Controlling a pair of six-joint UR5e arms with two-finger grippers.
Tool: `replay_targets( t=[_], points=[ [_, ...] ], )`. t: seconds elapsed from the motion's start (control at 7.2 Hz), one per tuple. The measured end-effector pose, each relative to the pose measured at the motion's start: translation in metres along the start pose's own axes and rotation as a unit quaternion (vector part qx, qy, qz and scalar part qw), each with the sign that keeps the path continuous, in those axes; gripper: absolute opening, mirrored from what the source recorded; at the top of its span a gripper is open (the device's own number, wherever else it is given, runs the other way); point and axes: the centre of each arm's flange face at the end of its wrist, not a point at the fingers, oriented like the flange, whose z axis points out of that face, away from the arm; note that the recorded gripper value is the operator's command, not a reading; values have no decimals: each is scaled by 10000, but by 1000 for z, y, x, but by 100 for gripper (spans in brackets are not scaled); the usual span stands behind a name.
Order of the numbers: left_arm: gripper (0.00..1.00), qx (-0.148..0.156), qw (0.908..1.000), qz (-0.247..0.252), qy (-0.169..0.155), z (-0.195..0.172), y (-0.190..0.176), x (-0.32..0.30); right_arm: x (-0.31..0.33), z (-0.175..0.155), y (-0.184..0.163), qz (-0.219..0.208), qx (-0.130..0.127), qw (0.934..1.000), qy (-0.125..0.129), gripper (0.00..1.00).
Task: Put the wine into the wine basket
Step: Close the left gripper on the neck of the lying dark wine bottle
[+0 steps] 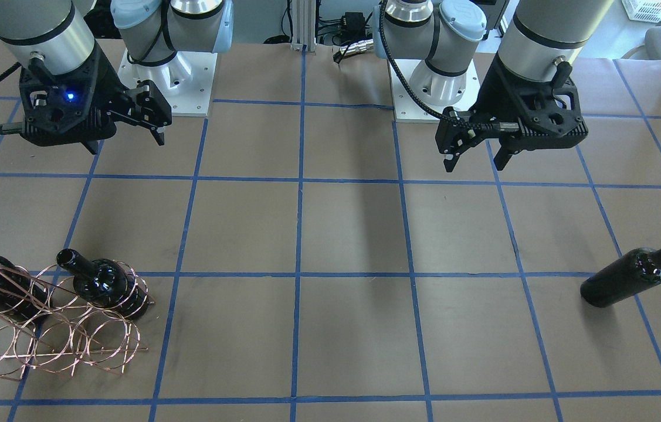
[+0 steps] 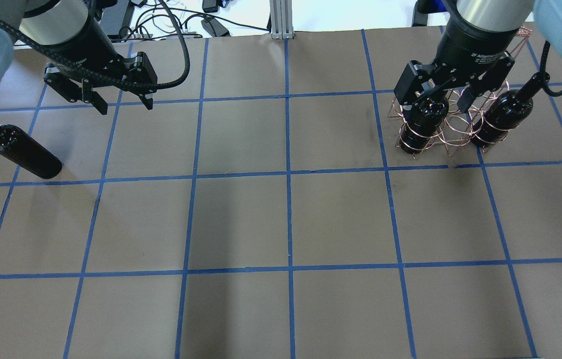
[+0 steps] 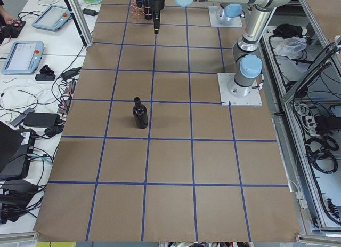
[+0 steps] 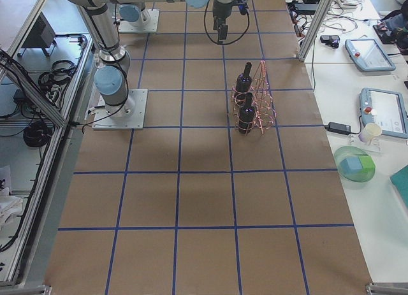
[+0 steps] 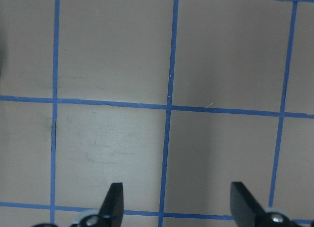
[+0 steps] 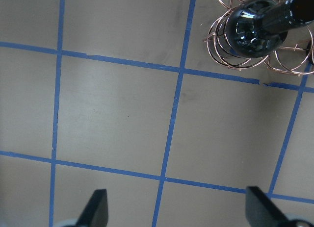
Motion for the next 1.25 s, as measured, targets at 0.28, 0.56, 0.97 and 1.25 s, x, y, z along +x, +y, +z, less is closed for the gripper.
replay_targets(
  t=[0.28, 0.56, 0.97, 1.25],
  points=[
    [93, 45, 10000, 4, -32, -4, 0, -8, 1, 2, -1, 3, -28, 10000, 19, 100],
    [93, 71, 9997, 180, -147, -4, -11, -53, 0, 0, -1, 9, 28, 10000, 29, 100],
    [93, 219, 9960, 802, -316, 10, -33, -201, 0, -2, -1, 13, 65, 10000, 37, 100],
    [96, 616, 9898, 1119, -633, 32, -39, -279, 0, -2, -1, 17, 75, 10000, 39, 100]
  ],
)
